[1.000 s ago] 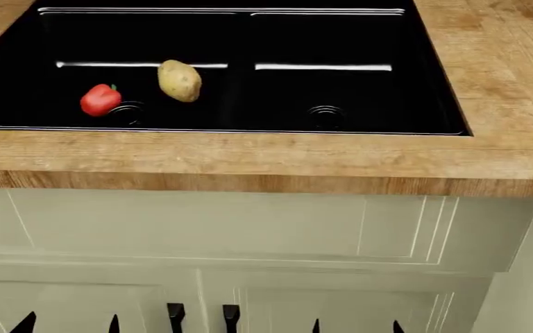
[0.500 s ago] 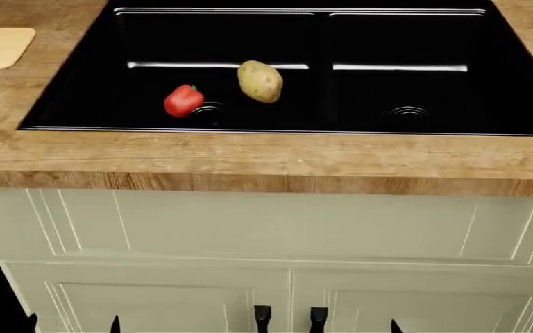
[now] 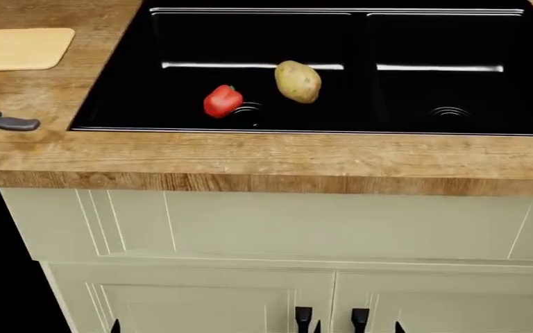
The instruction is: Pick the vegetables from the sink and place them on the cutting board.
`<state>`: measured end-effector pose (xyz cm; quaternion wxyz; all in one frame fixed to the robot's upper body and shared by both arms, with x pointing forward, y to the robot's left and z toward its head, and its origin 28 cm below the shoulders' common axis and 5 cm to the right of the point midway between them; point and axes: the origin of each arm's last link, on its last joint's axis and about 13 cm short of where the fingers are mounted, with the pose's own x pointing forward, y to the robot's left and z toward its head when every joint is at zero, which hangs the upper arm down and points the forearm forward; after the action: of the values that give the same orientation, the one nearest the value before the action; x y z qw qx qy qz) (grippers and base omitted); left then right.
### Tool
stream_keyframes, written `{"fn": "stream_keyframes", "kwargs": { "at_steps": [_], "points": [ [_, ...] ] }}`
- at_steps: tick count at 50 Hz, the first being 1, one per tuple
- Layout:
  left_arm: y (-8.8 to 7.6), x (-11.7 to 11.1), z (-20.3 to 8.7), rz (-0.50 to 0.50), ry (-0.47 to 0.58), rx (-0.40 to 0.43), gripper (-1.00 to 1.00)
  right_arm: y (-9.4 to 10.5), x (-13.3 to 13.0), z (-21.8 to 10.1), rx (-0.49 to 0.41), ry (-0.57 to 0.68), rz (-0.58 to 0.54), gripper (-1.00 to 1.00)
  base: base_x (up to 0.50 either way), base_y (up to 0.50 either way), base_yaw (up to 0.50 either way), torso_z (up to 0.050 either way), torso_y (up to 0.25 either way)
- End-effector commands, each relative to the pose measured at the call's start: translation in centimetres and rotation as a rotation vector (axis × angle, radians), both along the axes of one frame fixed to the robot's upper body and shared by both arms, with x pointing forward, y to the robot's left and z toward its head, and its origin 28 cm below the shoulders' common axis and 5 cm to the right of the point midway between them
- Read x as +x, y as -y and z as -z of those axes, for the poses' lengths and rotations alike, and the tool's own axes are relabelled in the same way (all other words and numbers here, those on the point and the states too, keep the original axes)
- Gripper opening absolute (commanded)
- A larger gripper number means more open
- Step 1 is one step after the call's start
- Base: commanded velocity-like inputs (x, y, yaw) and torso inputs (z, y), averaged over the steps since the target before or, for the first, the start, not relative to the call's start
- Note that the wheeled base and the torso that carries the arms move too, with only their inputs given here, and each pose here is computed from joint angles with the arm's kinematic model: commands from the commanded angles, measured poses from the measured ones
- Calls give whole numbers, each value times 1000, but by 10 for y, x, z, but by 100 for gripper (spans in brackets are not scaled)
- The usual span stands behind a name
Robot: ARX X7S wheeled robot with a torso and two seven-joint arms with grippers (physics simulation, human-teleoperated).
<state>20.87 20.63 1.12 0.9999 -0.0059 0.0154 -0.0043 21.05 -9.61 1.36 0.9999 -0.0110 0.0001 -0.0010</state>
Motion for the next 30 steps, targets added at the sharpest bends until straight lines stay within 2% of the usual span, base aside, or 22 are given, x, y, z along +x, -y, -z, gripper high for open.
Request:
{"fn": "stream_keyframes", "kwargs": {
  "at_steps": [1,6,7,8,9,11,13,16,21,24,26,28,30],
  "points": [
    [1,1,2,3,-20,-10,100,-1,1,3,-10,-14,-4,100,0,0,0,0,0],
    [-2,2,-10,18,-39,-13,100,-1,3,-7,-11,13,-9,100,0,0,0,0,0],
    [-3,4,-23,20,-9,-42,100,0,5,-14,-35,28,-8,100,0,0,0,0,0],
    [-6,7,-38,22,24,0,100,3,8,-23,-35,38,-9,100,0,0,0,0,0],
    [-7,10,-47,24,36,4,100,6,11,-30,-42,62,6,100,0,0,0,0,0],
    [-13,17,-70,26,62,46,100,14,16,-51,-36,87,13,100,0,0,0,0,0],
    [-25,21,-97,35,51,23,100,25,17,-84,-70,118,1,100,0,0,0,0,0],
    [-38,26,-128,18,70,10,100,41,16,-124,-69,130,-2,100,0,0,0,0,0],
    [-52,27,-166,29,81,11,100,59,19,-163,-36,140,-22,100,0,0,0,0,0],
    [-60,31,-187,37,74,17,100,71,19,-190,-86,169,-29,100,0,0,0,0,0],
    [-70,32,-199,37,80,50,100,80,16,-211,-112,197,-28,100,0,0,0,0,0],
    [-78,34,-211,34,66,27,100,89,13,-227,-95,213,-33,100,0,0,0,0,0],
    [-82,35,-226,16,79,42,100,99,11,-238,-107,209,-11,100,0,0,0,0,0]
  ]
}}
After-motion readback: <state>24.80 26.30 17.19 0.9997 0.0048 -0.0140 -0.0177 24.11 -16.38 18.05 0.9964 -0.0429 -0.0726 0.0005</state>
